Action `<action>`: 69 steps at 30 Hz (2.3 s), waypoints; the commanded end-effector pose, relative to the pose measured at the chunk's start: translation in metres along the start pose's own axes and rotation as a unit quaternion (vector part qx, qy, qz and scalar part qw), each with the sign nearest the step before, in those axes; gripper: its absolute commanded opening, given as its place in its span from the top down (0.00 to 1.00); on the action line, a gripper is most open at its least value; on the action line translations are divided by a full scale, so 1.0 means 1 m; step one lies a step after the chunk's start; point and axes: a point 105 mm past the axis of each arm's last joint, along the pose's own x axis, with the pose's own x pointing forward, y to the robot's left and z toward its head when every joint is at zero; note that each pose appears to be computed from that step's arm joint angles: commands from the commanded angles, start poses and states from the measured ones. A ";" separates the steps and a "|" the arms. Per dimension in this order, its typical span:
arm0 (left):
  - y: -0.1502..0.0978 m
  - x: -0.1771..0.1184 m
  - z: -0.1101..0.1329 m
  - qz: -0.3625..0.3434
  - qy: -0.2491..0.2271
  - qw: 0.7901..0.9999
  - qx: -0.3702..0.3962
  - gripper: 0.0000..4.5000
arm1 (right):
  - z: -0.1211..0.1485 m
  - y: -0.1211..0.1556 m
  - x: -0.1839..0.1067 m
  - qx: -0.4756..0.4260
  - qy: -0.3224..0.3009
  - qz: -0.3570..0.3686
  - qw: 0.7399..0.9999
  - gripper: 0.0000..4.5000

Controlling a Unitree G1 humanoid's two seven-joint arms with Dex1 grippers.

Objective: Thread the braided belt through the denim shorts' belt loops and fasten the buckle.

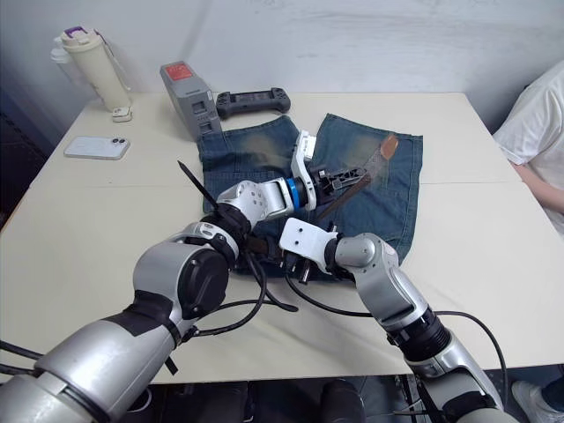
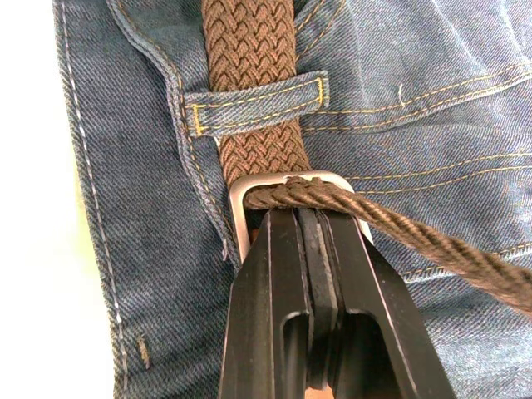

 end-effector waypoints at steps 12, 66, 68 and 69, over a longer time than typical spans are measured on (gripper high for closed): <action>-0.061 0.022 0.042 -0.086 -0.065 0.993 0.040 1.00 | -0.051 0.103 0.029 0.055 0.087 0.225 0.969 0.99; -0.012 -0.107 0.018 -0.052 0.057 0.997 0.027 1.00 | -0.001 -0.002 -0.062 0.168 -0.049 0.009 0.985 0.18; -0.011 -0.108 0.016 -0.048 0.060 0.996 0.034 1.00 | -0.003 -0.003 -0.071 0.161 -0.042 0.003 0.986 0.18; -0.011 -0.108 0.016 -0.047 0.060 0.996 0.036 1.00 | -0.004 -0.003 -0.073 0.157 -0.037 0.001 0.987 0.18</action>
